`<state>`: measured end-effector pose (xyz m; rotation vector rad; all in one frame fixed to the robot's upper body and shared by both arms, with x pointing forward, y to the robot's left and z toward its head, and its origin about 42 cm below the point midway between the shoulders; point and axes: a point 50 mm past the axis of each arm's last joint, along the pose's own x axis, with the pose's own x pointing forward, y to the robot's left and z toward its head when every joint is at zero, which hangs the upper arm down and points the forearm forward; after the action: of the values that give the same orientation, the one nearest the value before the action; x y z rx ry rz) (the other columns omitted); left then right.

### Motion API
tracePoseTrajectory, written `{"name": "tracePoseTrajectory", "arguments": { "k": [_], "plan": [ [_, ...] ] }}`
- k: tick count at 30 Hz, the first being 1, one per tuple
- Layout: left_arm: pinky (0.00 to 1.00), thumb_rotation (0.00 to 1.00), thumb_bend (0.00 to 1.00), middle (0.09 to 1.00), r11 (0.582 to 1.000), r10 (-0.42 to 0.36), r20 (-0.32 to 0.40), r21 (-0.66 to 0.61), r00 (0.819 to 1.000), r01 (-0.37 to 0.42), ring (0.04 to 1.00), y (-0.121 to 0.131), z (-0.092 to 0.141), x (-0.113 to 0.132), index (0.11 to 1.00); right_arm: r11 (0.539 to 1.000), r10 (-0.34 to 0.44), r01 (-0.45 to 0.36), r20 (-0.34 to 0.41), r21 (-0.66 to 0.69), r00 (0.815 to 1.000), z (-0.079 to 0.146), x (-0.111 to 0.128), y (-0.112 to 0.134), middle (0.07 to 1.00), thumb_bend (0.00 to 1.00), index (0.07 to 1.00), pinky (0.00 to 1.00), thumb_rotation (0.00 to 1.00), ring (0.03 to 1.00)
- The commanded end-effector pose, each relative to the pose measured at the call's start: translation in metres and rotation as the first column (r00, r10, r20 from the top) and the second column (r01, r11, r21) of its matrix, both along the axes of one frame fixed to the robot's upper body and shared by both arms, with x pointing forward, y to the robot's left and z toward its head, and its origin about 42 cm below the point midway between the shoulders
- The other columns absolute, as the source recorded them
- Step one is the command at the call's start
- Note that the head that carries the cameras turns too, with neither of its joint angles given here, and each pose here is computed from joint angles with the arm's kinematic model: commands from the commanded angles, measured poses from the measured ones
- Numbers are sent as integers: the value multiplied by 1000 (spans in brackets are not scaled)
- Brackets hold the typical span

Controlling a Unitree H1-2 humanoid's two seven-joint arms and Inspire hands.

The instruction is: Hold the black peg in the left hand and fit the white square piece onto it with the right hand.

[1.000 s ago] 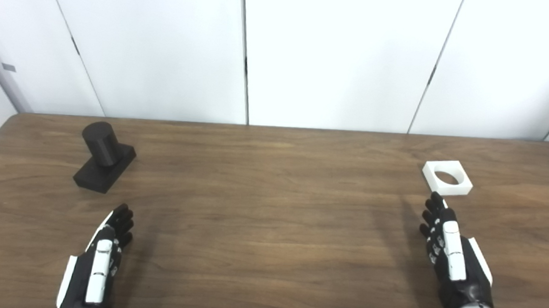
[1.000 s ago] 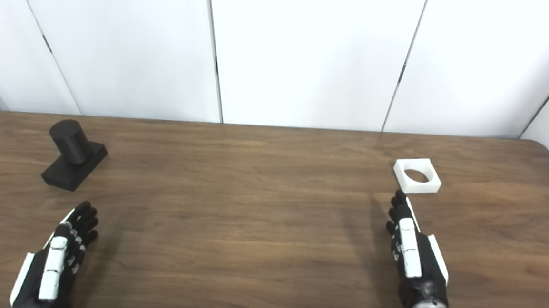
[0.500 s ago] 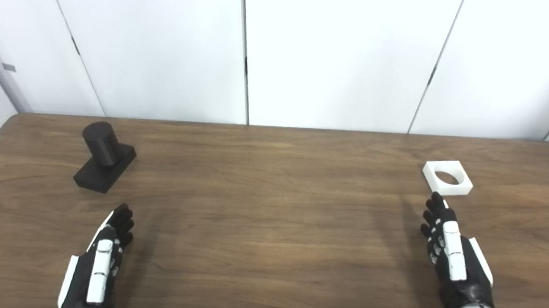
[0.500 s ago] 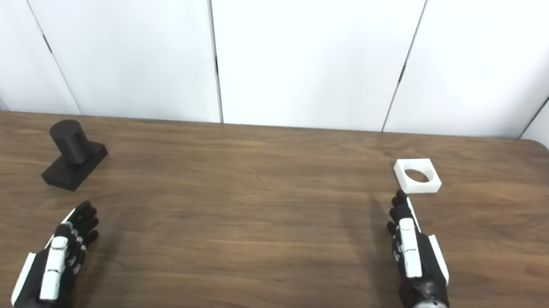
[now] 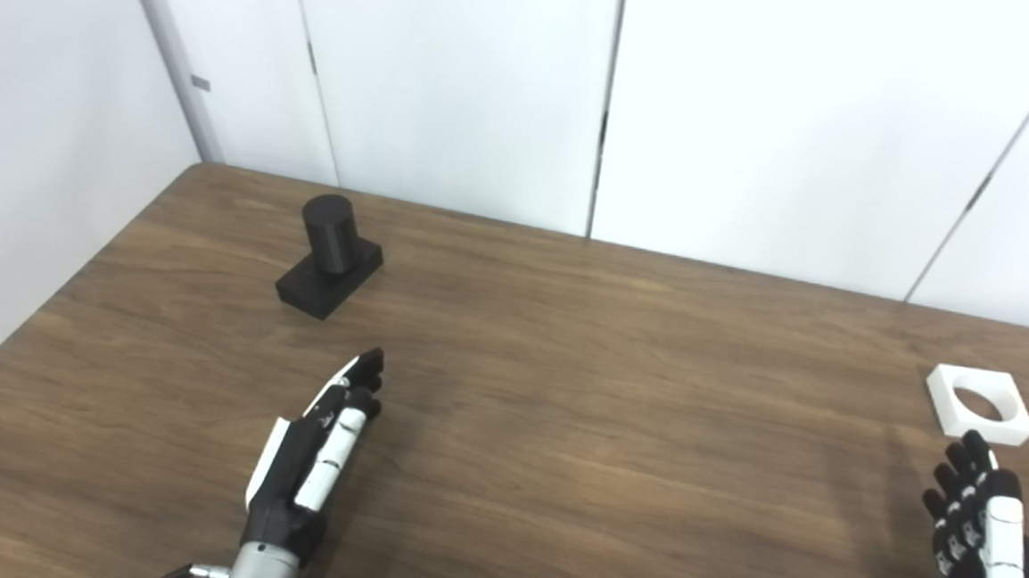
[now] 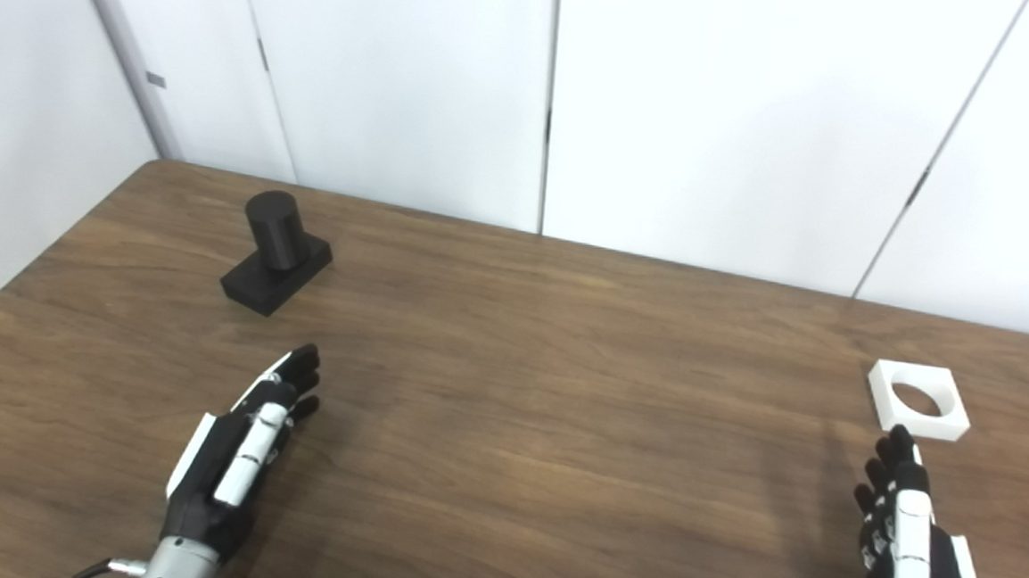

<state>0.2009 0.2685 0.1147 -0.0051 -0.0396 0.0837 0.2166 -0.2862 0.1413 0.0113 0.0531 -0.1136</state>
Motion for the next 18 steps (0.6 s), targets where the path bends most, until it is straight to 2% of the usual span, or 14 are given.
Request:
{"name": "tracePoseTrajectory", "arguments": {
  "k": [1, 7, 11, 14, 18],
  "plan": [
    [938, 773, 560, 951, 999, 3, 39, -32, 999, -2, 955, -18, -1, 0, 925, 999, -7, 6, -21, -47, 1000, -5, -25, -7, 1000, 514, 1000, 1000, 1000, 1000],
    [996, 822, 593, 962, 1000, -23, 42, -9, 999, 24, 959, -19, -7, 0, 938, 994, -27, 22, -47, -108, 999, -8, -26, -7, 969, 540, 992, 1000, 1000, 998],
    [995, 819, 604, 941, 1000, -15, 33, 15, 999, 14, 944, -21, -7, -1, 922, 994, -34, 28, -51, -109, 998, -8, -25, -7, 948, 562, 981, 1000, 1000, 975],
    [1000, 853, 615, 948, 998, -18, 25, 56, 1000, 17, 955, -23, -8, -2, 931, 994, -36, 30, -53, -107, 998, -9, -27, -8, 931, 548, 970, 1000, 1000, 953],
    [1000, 838, 573, 965, 996, -3, 21, 85, 1000, 1, 971, -26, -12, -2, 953, 994, -36, 30, -53, -107, 998, -11, -28, -12, 925, 576, 956, 1000, 1000, 939]
  ]
}}
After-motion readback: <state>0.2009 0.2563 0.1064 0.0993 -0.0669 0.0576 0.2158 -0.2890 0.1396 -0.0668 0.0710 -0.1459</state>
